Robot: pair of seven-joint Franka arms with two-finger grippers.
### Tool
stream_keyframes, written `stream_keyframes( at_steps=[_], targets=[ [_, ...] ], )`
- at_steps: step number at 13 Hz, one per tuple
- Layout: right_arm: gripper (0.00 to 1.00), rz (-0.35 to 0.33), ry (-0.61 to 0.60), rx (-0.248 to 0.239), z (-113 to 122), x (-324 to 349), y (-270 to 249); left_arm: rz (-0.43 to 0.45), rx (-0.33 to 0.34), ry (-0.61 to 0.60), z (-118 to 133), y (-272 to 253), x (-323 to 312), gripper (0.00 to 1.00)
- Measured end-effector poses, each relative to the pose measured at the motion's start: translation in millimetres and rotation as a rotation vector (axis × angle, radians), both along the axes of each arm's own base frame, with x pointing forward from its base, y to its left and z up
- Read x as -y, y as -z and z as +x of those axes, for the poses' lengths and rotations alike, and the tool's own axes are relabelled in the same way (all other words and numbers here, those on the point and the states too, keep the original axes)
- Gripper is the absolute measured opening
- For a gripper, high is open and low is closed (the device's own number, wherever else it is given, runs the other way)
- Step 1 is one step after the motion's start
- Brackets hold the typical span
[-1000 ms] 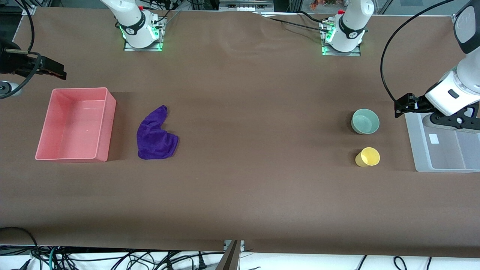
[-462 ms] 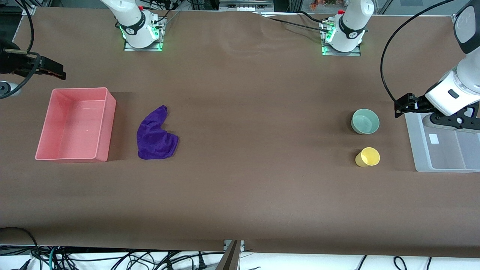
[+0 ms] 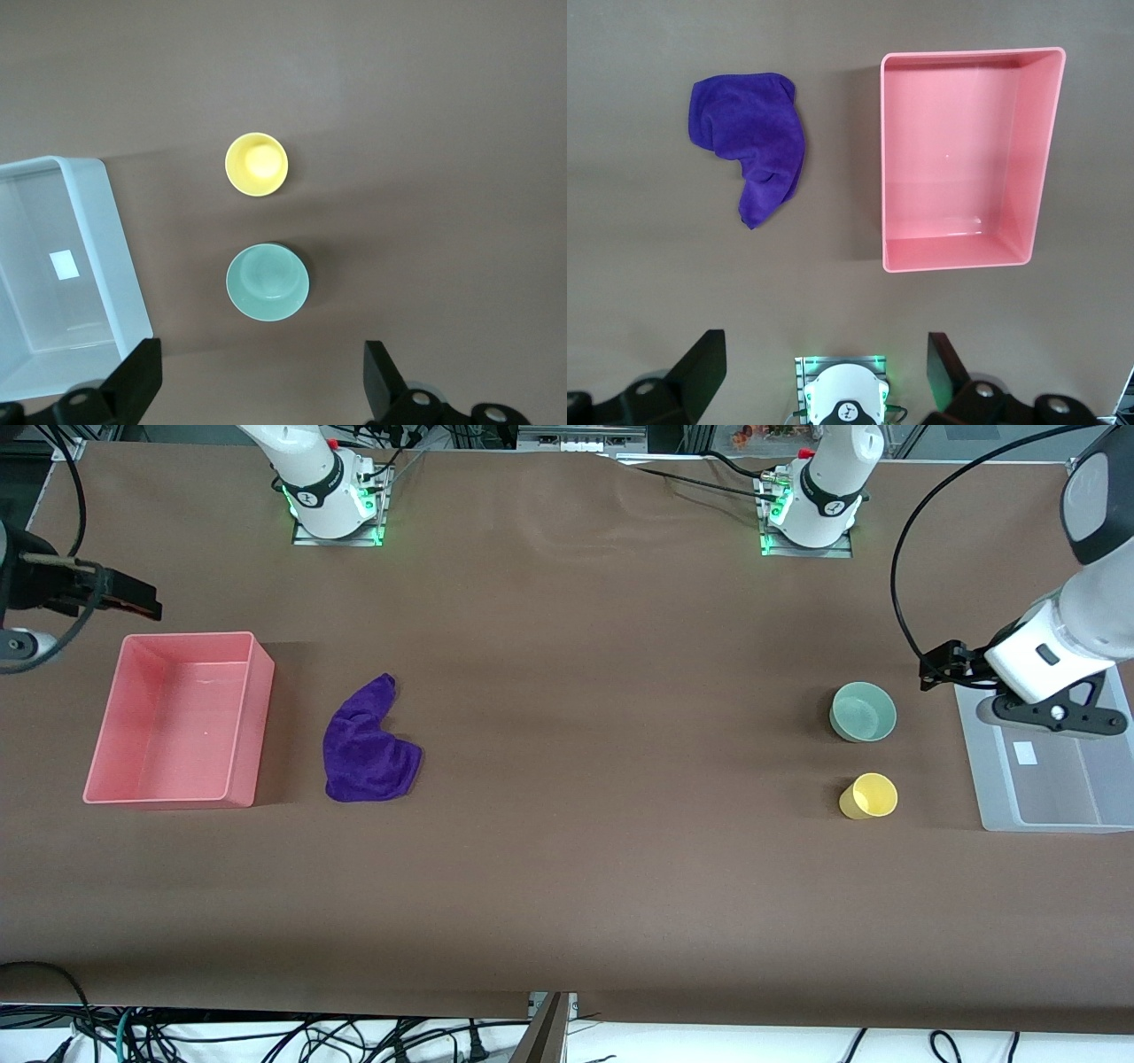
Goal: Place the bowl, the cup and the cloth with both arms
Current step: 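Grasp the purple cloth with the right gripper while the left gripper grasps the cup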
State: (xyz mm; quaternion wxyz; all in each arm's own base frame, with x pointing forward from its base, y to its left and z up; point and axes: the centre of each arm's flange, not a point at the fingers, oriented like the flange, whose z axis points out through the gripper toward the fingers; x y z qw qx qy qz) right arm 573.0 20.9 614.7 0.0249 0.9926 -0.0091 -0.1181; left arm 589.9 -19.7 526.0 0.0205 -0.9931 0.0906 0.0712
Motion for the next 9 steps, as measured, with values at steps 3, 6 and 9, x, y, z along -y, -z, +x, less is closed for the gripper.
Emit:
stream_keyframes(
  at_steps=[3,6,9],
  targets=[
    [1.0,-0.009,-0.032,-0.045,24.9,-14.9,73.5,0.001,-0.061,0.078,11.0,43.4,-23.8,1.0],
    [1.0,0.008,-0.077,-0.037,43.5,-40.0,187.4,-0.005,-0.055,0.112,19.3,104.3,-71.7,1.0],
    [1.0,0.027,-0.086,-0.014,31.0,-45.0,272.8,-0.032,-0.092,0.151,-11.4,187.2,-97.4,1.0]
  ],
)
